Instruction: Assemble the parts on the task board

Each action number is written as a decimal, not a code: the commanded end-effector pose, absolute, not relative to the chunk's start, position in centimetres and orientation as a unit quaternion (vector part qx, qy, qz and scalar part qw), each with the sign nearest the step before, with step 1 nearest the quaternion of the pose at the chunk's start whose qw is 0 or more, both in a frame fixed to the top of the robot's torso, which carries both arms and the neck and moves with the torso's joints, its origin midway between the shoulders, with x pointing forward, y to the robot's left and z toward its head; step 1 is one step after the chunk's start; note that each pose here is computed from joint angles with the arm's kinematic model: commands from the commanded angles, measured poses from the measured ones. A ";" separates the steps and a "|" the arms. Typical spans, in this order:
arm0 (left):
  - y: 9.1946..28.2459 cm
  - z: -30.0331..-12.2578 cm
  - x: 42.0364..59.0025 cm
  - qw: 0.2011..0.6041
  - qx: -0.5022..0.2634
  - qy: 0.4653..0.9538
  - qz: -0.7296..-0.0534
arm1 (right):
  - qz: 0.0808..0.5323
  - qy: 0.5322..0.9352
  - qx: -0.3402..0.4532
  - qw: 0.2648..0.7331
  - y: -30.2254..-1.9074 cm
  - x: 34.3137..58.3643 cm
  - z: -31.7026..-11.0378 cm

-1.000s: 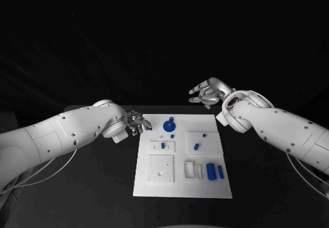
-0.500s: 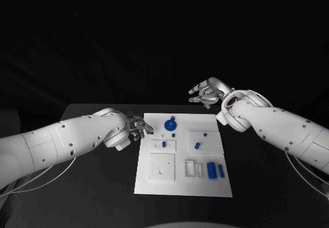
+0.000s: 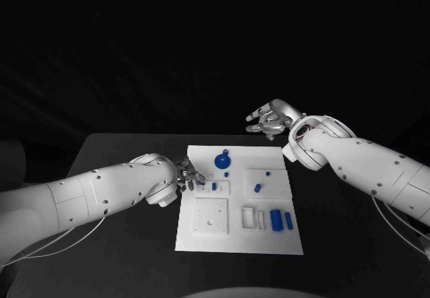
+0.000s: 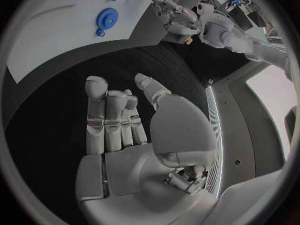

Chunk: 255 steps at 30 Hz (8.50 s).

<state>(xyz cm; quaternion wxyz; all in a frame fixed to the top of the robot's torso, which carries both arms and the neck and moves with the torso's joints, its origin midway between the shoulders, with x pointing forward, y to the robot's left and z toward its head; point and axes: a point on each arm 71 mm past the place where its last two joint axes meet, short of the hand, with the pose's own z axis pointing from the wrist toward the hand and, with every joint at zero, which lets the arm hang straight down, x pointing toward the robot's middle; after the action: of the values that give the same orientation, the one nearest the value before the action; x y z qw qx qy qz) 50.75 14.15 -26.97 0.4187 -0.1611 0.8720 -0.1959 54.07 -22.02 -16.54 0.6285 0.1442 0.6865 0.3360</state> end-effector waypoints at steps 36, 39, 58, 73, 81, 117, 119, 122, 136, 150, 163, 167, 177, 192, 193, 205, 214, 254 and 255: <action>13.6 -29.0 50.9 0.430 -0.127 0.879 -0.163 | 0.341 0.690 0.138 0.624 -21.6 54.0 -16.6; 13.6 -29.0 50.9 0.428 -0.126 0.880 -0.162 | 0.340 0.690 0.138 0.624 -21.6 54.0 -16.6; 13.2 -29.2 50.6 0.421 -0.116 0.885 -0.161 | 0.339 0.690 0.139 0.624 -21.8 54.0 -16.6; 13.1 -29.4 50.7 0.422 -0.111 0.886 -0.158 | 0.339 0.690 0.139 0.623 -21.7 54.0 -16.7; 12.6 -29.6 50.5 0.406 -0.097 0.895 -0.156 | 0.340 0.691 0.139 0.623 -21.7 54.0 -16.7; 11.6 -29.6 50.5 0.406 -0.046 0.901 -0.145 | 0.342 0.691 0.139 0.621 -21.4 54.0 -16.9; 11.6 -29.6 50.5 0.405 -0.045 0.901 -0.145 | 0.341 0.691 0.139 0.621 -21.5 54.0 -17.0; 11.5 -29.6 50.5 0.405 -0.045 0.902 -0.146 | 0.341 0.691 0.139 0.621 -21.5 54.0 -17.0; 11.9 -29.7 50.6 0.403 -0.047 0.903 -0.140 | 0.341 0.691 0.140 0.622 -21.6 54.0 -17.0; 12.6 -29.7 50.8 0.407 -0.054 0.901 -0.136 | 0.339 0.692 0.141 0.622 -21.7 54.0 -17.2; 12.9 -29.7 50.5 0.405 -0.063 0.900 -0.147 | 0.338 0.693 0.142 0.621 -21.8 53.9 -17.4; 13.1 -29.6 50.4 0.402 -0.066 0.901 -0.152 | 0.338 0.693 0.142 0.621 -21.9 53.8 -17.5; 14.5 -28.8 49.8 0.393 -0.087 0.900 -0.171 | 0.335 0.694 0.144 0.621 -22.3 53.8 -17.7; 14.8 -21.2 51.1 0.507 -0.086 0.774 -0.370 | 0.338 0.684 0.164 0.626 -23.5 54.0 -18.0; 14.4 -20.8 51.2 0.519 -0.074 0.762 -0.380 | 0.339 0.682 0.166 0.627 -23.6 54.1 -18.0; 10.1 -20.2 52.3 0.590 0.074 0.700 -0.396 | 0.366 0.666 0.176 0.625 -23.3 54.3 -18.0; 7.6 -22.2 52.8 0.593 0.167 0.703 -0.357 | 0.375 0.660 0.177 0.626 -22.7 54.3 -17.9; 6.6 -27.4 53.2 0.570 0.238 0.738 -0.272 | 0.383 0.653 0.175 0.630 -21.9 54.3 -17.3; 6.6 -27.4 53.3 0.570 0.237 0.739 -0.271 | 0.383 0.653 0.175 0.630 -21.9 54.3 -17.3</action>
<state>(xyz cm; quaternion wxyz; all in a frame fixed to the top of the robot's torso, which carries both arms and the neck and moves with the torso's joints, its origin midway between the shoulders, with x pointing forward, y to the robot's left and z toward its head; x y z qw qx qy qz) 53.31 6.74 -27.29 0.5740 0.2339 0.7344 -0.2766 54.34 -22.06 -17.41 0.6293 0.1786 0.6548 0.3784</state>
